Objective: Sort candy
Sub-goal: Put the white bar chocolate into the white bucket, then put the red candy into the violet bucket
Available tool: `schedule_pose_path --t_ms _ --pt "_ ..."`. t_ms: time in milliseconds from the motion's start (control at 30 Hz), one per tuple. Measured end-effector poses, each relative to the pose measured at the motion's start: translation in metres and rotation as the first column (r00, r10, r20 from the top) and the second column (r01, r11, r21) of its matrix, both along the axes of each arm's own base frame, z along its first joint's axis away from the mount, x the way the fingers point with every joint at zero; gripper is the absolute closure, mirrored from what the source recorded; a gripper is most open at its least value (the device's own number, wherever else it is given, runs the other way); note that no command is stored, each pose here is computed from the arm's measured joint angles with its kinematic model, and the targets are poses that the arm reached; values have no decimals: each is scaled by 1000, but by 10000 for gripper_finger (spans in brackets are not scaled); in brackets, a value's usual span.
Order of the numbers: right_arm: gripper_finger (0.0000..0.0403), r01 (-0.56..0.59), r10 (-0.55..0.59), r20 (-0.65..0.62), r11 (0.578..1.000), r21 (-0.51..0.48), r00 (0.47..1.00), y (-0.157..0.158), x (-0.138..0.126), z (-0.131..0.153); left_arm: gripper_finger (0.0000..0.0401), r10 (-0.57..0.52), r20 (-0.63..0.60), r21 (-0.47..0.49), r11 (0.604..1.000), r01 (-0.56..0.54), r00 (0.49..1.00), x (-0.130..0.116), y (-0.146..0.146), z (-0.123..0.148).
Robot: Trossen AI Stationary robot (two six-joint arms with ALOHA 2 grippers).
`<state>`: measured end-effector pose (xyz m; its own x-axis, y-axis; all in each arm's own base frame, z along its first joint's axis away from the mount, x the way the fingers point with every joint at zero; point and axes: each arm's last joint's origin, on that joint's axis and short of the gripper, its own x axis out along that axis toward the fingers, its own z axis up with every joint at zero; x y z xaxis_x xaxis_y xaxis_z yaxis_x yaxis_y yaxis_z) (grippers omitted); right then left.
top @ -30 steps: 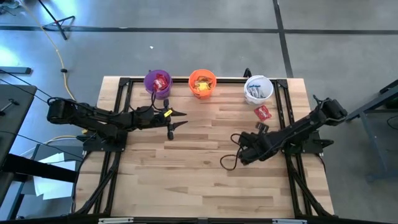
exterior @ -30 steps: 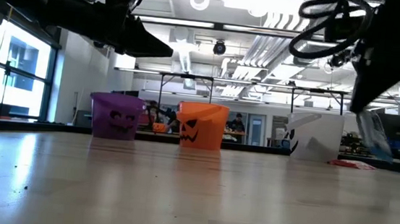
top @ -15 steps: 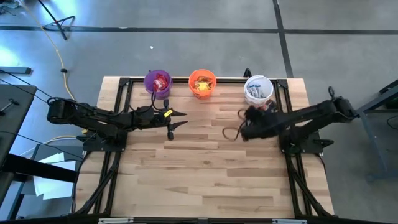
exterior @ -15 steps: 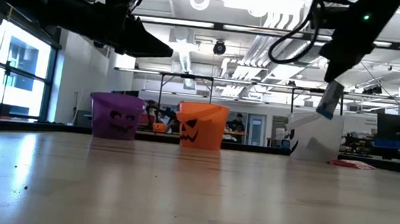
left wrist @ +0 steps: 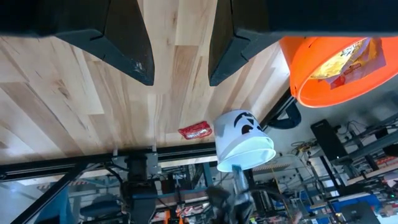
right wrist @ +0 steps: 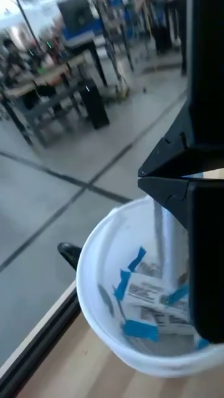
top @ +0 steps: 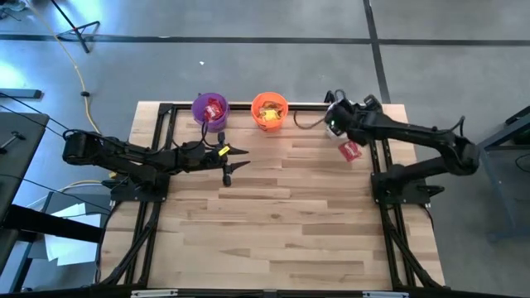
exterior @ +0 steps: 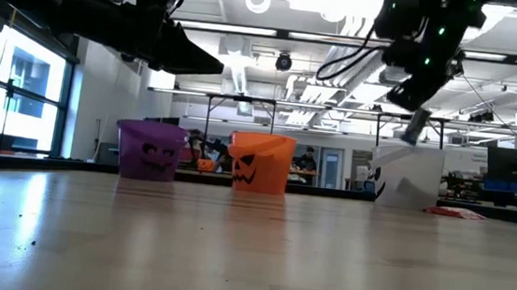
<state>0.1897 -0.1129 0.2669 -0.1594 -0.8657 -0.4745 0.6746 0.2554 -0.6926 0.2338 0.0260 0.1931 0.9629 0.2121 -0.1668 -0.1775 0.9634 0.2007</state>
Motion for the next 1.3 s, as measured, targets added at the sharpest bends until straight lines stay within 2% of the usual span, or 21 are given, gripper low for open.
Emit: schedule_pose_path --t_ms 200,400,500,700,767,867,967,1033,1167,1300 --pt "403 -11 -1 119 995 102 993 -44 -15 -30 260 0 0 0 1000 0 1000 0 0 0" --pt "398 -3 -27 201 989 148 979 -60 -28 -42 260 0 0 0 1000 0 1000 0 0 0" --pt "370 -34 -4 192 980 197 981 -57 -26 -34 260 0 0 0 1000 0 1000 0 0 0" --pt "280 -63 4 229 966 252 973 -40 -21 -4 260 0 -3 0 1000 0 1000 0 0 0" --pt "254 -110 22 273 945 309 962 -29 -22 -2 260 0 -11 -1 1000 0 1000 0 0 -1" --pt "228 -187 33 341 884 429 940 -9 -25 -12 260 0 -28 -2 1000 0 1000 0 0 -3" --pt "220 -249 34 381 810 530 924 11 -27 -29 260 0 -28 -2 1000 0 1000 0 0 -3" --pt "220 -240 11 370 780 579 929 20 -30 -46 260 0 -28 -2 1000 0 1000 0 0 -3" --pt "223 -175 -45 321 762 623 946 25 -36 -79 260 -1 -28 -2 1000 0 1000 0 0 -3" --pt "226 -125 -103 314 768 628 944 18 -40 -100 260 -1 -28 -1 1000 0 1000 0 0 -3"
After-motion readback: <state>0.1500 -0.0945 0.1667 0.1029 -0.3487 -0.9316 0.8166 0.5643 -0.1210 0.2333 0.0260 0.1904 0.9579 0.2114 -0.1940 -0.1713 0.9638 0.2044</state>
